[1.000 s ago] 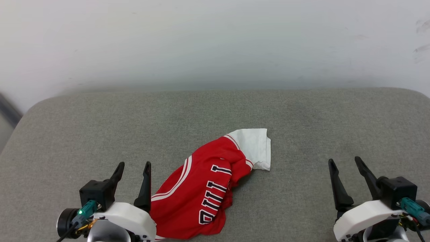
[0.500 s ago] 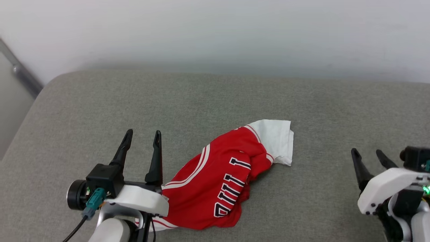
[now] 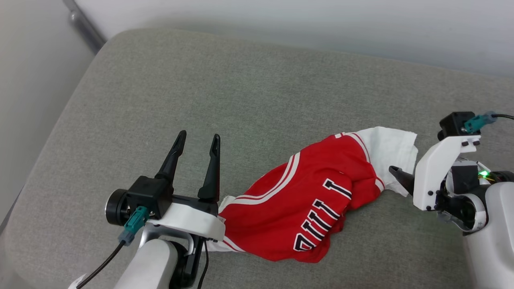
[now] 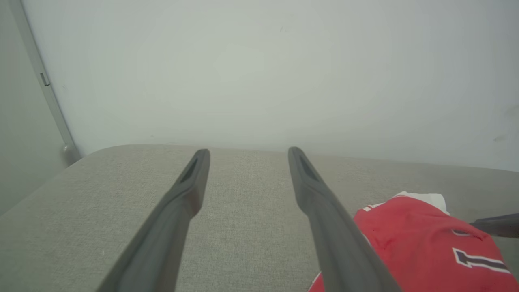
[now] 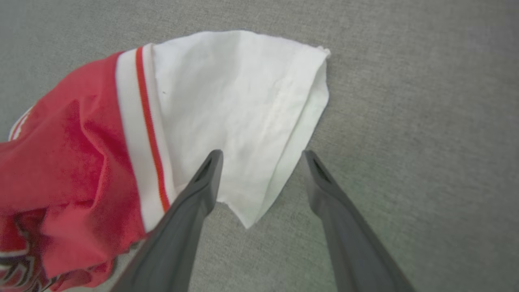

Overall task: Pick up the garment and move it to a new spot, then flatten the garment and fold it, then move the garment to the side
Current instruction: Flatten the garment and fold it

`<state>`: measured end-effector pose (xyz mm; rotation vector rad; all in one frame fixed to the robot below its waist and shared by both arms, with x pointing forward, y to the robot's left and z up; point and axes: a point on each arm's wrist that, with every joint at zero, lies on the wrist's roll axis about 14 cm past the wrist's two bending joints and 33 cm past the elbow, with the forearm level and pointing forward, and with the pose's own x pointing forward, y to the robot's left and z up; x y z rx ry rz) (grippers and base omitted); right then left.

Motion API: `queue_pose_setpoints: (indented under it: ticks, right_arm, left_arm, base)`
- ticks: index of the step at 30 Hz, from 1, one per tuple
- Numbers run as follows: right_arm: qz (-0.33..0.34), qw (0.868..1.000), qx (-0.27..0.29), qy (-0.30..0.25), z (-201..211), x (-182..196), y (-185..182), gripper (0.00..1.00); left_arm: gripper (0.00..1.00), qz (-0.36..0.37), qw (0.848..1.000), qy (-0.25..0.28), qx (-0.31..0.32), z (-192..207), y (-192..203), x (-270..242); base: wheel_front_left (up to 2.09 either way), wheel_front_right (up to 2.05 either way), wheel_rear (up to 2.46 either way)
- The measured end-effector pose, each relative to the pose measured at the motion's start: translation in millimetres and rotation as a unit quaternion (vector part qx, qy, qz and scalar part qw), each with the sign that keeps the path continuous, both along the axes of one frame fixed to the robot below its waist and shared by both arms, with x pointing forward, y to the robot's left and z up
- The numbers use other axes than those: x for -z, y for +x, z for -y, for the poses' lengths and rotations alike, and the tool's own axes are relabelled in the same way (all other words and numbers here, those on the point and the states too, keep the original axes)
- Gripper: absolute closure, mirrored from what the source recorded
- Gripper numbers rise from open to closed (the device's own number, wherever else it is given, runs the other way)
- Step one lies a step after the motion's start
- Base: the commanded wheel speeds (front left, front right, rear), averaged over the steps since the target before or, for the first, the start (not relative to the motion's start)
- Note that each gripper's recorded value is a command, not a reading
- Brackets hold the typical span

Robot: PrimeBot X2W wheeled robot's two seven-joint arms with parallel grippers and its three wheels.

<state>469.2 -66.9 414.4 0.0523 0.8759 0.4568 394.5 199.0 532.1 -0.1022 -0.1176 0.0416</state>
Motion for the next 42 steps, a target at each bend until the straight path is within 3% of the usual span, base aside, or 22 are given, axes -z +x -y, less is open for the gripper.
queue_pose_setpoints:
  ticks: [9, 10, 11, 12, 17, 19, 24, 28, 34, 39, 40, 41, 42]
  right_arm:
    - [-0.103, 0.994, -0.041, -0.015, -26.4, 48.2, -4.2, 0.00]
    - [-0.110, 0.993, -0.041, -0.013, -27.3, 50.3, -5.0, 0.27]
    - [-0.115, 0.992, -0.043, -0.014, -27.6, 51.3, -5.8, 0.78]
    - [-0.118, 0.992, -0.044, -0.014, -28.1, 51.5, -6.1, 1.00]
    - [-0.083, 0.995, -0.047, -0.012, -29.4, 39.7, -0.2, 1.00]
    - [0.010, 0.999, -0.044, -0.012, -23.5, -1.7, 23.3, 1.00]
    - [0.132, 0.991, -0.009, -0.024, 14.5, -65.3, 43.4, 1.00]
    - [0.172, 0.983, 0.048, -0.047, 67.1, -84.0, 25.8, 1.00]
    - [0.102, 0.980, 0.159, -0.069, 144.4, -41.9, -55.4, 1.00]
    - [-0.018, 0.973, 0.223, -0.054, 157.3, 19.3, -144.7, 1.00]
    - [-0.035, 0.971, 0.231, -0.048, 156.0, 29.8, -158.3, 0.90]
    - [-0.043, 0.969, 0.240, -0.044, 156.1, 37.0, -168.0, 0.60]
    - [-0.043, 0.967, 0.248, -0.042, 158.0, 40.6, -172.8, 0.00]
  left_arm:
    - [0.00, -0.028, 0.999, 0.000, -0.028, -15.9, -6.0, 19.0]
    - [0.00, -0.029, 0.999, 0.001, -0.028, -16.9, -6.8, 19.9]
    - [0.00, -0.030, 0.999, 0.000, -0.030, -17.9, -7.5, 20.1]
    - [0.00, -0.030, 0.999, 0.000, -0.031, -18.9, -8.0, 20.2]
    - [0.00, -0.031, 0.999, 0.000, -0.034, -20.9, -9.1, 21.1]
    - [0.00, -0.035, 0.999, 0.002, -0.031, -20.0, -11.3, 23.9]
    - [0.00, -0.044, 0.999, 0.000, -0.017, -13.4, -13.6, 30.2]
    - [0.00, -0.057, 0.998, -0.004, 0.000, -3.5, -12.0, 36.0]
    - [0.00, -0.077, 0.997, -0.007, 0.025, 11.5, -10.1, 44.7]
    - [0.00, -0.097, 0.995, -0.011, 0.034, 16.5, -15.4, 51.6]
    - [0.00, -0.101, 0.994, -0.012, 0.035, 16.2, -16.9, 52.9]
    - [0.00, -0.104, 0.994, -0.011, 0.035, 15.9, -18.4, 54.2]
    - [0.00, -0.106, 0.994, -0.012, 0.034, 15.9, -19.3, 54.6]
  base:
    - [0.00, 0.00, 0.00]
    - [0.00, 0.00, 0.00]
    - [0.00, 0.00, 0.00]
    - [0.00, 0.00, 0.00]
    - [0.00, 0.00, 0.00]
    - [0.00, 0.00, 0.00]
    - [0.00, 0.00, 0.00]
    - [0.00, 0.00, 0.00]
    - [0.00, 0.00, 0.00]
    - [0.00, 0.00, 0.00]
    - [0.00, 0.00, 0.00]
    - [0.00, 0.00, 0.00]
    - [0.00, 0.00, 0.00]
